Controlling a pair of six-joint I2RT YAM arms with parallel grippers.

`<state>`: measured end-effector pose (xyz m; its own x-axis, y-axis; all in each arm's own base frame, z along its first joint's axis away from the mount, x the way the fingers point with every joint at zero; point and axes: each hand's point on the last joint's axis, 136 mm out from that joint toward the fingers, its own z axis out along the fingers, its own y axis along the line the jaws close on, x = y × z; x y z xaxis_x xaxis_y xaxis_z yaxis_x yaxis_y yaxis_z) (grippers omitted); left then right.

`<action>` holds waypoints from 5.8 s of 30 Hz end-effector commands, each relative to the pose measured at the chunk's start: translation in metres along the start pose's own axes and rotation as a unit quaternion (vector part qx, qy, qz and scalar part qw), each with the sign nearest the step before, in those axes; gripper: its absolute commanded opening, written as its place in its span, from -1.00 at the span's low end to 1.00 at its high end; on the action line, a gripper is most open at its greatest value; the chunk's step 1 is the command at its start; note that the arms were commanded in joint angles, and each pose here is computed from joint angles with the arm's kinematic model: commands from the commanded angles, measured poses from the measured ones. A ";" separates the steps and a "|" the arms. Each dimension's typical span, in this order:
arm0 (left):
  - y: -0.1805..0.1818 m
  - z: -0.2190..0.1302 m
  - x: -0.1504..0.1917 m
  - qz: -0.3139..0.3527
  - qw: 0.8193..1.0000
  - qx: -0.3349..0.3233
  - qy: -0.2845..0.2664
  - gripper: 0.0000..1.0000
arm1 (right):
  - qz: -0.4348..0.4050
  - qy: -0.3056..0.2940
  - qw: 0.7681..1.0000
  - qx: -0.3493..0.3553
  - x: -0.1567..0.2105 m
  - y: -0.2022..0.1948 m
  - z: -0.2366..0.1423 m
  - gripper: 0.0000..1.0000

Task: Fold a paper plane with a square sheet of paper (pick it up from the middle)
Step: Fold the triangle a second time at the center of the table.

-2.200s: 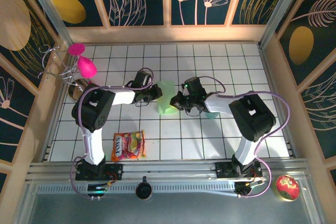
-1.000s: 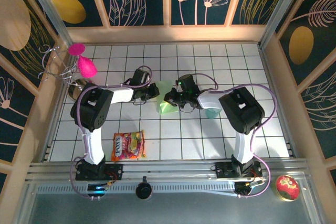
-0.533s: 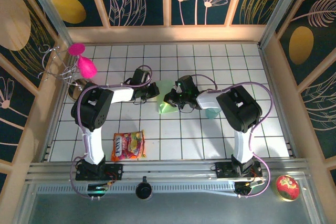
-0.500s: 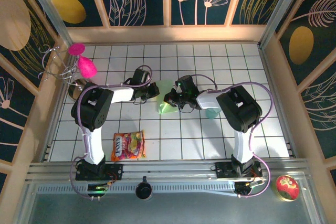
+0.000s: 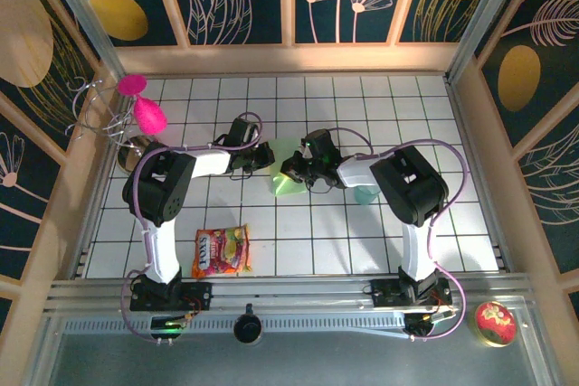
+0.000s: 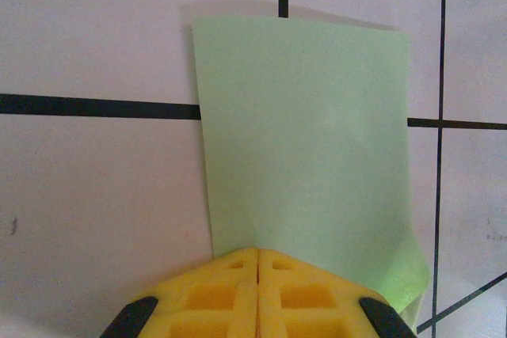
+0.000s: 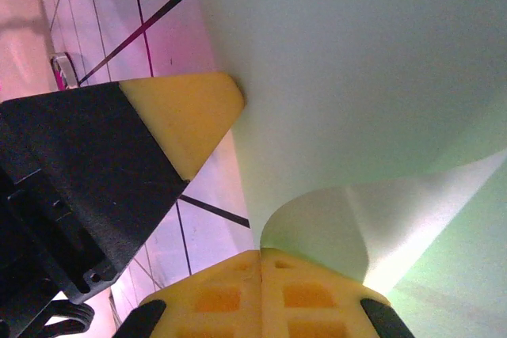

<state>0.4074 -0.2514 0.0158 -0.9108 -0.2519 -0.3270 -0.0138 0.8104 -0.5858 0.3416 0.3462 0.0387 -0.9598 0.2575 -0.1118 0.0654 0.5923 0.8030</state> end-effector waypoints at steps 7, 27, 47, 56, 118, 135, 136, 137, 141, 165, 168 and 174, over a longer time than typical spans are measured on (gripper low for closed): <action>0.013 0.004 0.009 0.000 1.000 -0.024 0.018 -0.85 | -0.001 -0.007 1.000 -0.008 -0.005 0.008 0.007 -1.00; 0.016 0.005 0.011 -0.003 1.000 -0.025 0.019 -0.85 | 0.017 -0.018 1.000 0.010 -0.010 -0.004 0.012 -1.00; 0.015 0.004 0.012 -0.002 1.000 -0.022 0.019 -0.85 | 0.022 -0.014 0.999 0.025 -0.008 -0.013 0.016 -1.00; 0.015 0.004 0.013 -0.002 1.000 -0.022 0.020 -0.85 | 0.020 -0.010 0.999 0.025 -0.007 -0.014 0.018 -1.00; -0.032 -0.028 0.025 -0.039 0.998 0.053 -0.004 -1.00 | 0.036 0.010 0.989 0.142 0.006 -0.074 0.016 -1.00; -0.007 -0.007 0.034 -0.047 0.999 -0.010 0.012 -1.00 | 0.024 0.002 0.994 0.104 0.002 -0.053 0.013 -1.00; -0.002 -0.007 0.035 -0.047 0.999 -0.020 0.012 -1.00 | 0.017 0.001 0.996 0.092 0.000 -0.046 0.011 -1.00; 0.000 -0.006 0.036 -0.047 0.999 -0.025 0.014 -1.00 | 0.007 -0.001 0.997 0.078 -0.002 -0.036 0.009 -1.00; 0.010 -0.003 0.044 -0.047 0.998 -0.038 0.024 -1.00 | -0.035 -0.009 0.999 0.027 -0.012 -0.003 -0.004 -1.00; 0.018 -0.004 0.047 -0.032 0.997 -0.059 0.029 -1.00 | -0.044 -0.018 0.994 0.096 -0.035 -0.043 0.004 -1.00; 0.012 -0.007 0.043 -0.025 0.998 -0.054 0.025 -1.00 | -0.033 -0.020 0.992 0.121 -0.033 -0.057 0.004 -1.00; -0.016 -0.025 0.032 -0.004 1.000 -0.010 0.013 -1.00 | -0.012 -0.023 0.987 0.157 -0.027 -0.079 0.002 -1.00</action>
<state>0.3736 -0.2578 0.0162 -0.9169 -0.2745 -0.2898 -0.0637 0.8172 -0.5728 0.3729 0.3224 0.0193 -0.9505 0.2330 -0.2054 0.0244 0.7151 0.6986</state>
